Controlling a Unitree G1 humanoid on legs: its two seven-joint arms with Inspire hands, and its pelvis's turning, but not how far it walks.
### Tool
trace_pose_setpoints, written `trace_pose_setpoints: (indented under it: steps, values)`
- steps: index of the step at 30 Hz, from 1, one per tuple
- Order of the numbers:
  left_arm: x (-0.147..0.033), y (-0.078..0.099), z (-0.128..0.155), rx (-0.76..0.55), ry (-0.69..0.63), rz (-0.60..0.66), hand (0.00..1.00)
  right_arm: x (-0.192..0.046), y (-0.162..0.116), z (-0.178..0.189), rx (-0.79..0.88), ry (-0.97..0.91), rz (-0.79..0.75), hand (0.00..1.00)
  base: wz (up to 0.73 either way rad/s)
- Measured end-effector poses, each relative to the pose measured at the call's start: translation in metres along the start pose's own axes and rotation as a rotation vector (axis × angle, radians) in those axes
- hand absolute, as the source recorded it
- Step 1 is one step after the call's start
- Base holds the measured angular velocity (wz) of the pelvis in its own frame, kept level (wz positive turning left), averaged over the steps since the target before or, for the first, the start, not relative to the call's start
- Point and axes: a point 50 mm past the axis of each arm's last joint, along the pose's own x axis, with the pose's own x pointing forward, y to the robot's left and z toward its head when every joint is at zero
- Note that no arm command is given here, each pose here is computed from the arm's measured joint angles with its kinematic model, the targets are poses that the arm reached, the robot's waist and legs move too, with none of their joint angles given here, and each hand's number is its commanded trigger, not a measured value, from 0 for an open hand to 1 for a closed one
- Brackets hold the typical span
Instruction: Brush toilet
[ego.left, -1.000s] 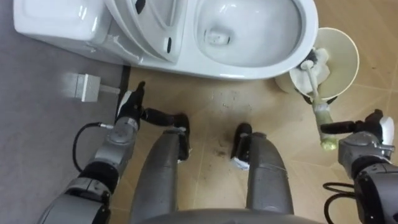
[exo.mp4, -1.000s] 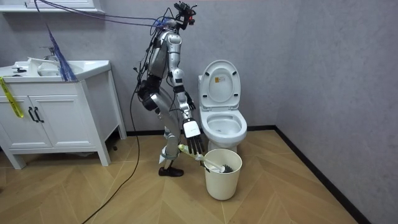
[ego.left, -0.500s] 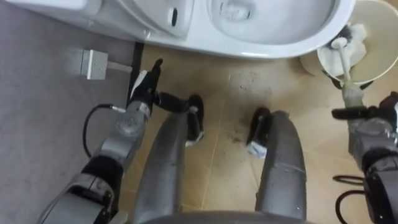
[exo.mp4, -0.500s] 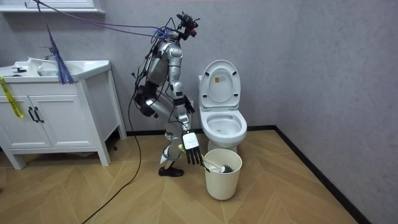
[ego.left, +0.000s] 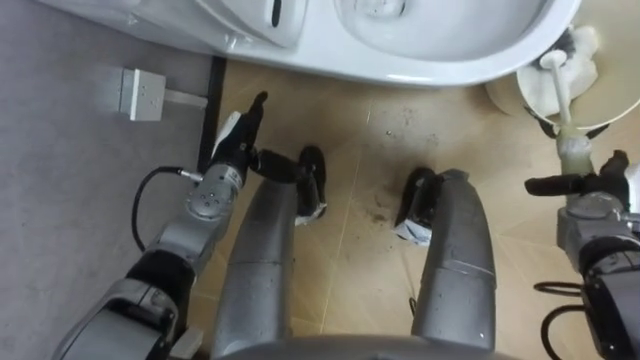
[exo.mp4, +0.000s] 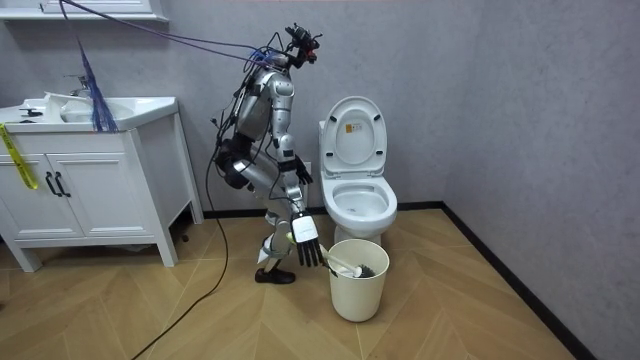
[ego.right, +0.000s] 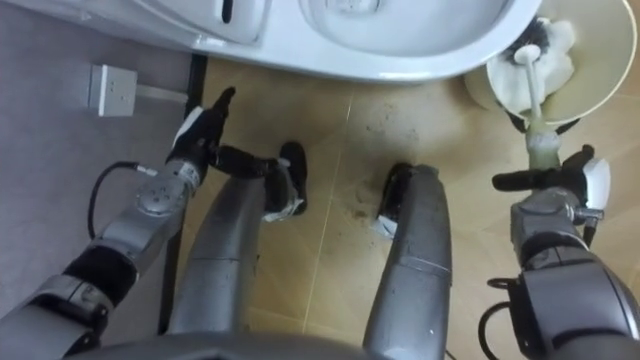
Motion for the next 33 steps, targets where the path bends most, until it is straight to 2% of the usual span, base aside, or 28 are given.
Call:
trace_pose_setpoints:
  steps: [12, 22, 33]
  values:
    - [-0.001, 0.004, -0.003, 0.014, 0.005, 0.020, 0.00, 0.000, 0.001, 0.000, -0.004, -0.006, 0.009, 1.00, 0.00]
    - [-0.008, 0.003, -0.015, 0.015, 0.040, 0.023, 0.00, -0.001, 0.002, -0.005, 0.038, 0.037, 0.017, 1.00, 0.00]
    - [-0.026, 0.001, -0.051, -0.017, 0.156, 0.031, 0.00, -0.011, 0.010, -0.047, 0.152, 0.204, 0.089, 1.00, -0.05]
